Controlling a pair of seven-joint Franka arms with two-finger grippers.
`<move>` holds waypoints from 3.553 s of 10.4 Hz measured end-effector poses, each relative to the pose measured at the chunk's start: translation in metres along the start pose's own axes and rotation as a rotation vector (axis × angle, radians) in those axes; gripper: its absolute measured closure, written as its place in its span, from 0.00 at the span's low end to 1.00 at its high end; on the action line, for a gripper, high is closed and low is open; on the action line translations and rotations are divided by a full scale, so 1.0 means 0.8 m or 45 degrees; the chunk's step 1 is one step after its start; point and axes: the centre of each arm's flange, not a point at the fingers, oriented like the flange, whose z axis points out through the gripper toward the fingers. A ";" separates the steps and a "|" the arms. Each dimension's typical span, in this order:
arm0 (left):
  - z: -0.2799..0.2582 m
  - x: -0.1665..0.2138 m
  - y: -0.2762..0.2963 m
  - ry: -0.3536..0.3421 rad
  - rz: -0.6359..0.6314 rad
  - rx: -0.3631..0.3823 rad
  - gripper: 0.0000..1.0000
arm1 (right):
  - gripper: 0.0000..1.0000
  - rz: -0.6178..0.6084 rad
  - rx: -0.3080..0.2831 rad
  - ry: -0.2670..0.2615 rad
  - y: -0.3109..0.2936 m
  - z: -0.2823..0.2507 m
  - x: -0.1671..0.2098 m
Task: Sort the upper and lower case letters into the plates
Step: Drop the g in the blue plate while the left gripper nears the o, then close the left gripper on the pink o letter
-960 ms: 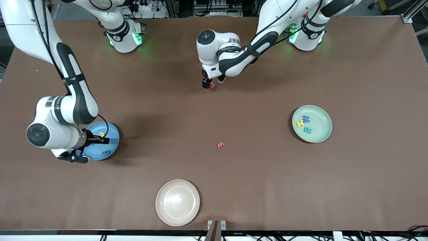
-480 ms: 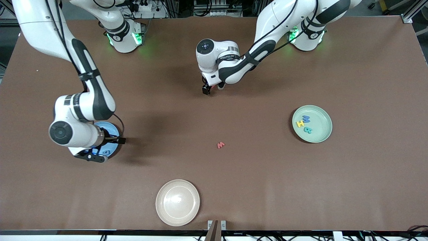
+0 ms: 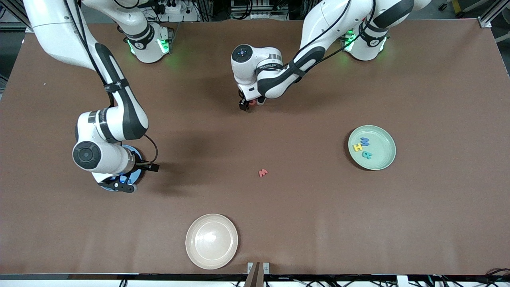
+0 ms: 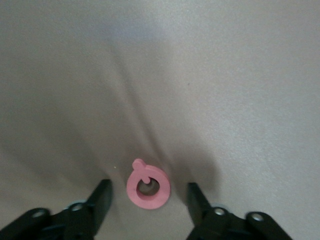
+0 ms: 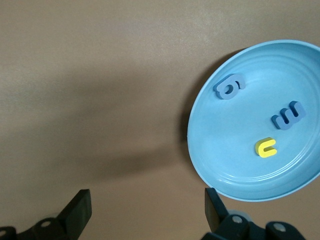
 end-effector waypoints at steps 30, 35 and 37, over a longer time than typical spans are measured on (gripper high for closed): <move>-0.001 0.000 -0.008 0.038 0.303 -0.026 0.58 | 0.00 0.104 0.034 0.057 -0.051 -0.031 -0.010; -0.003 0.002 -0.006 0.042 0.299 -0.029 0.58 | 0.00 0.141 0.056 0.063 -0.056 -0.038 -0.009; -0.007 0.008 0.000 0.048 0.286 -0.035 0.63 | 0.00 0.172 0.093 0.057 -0.072 -0.045 -0.014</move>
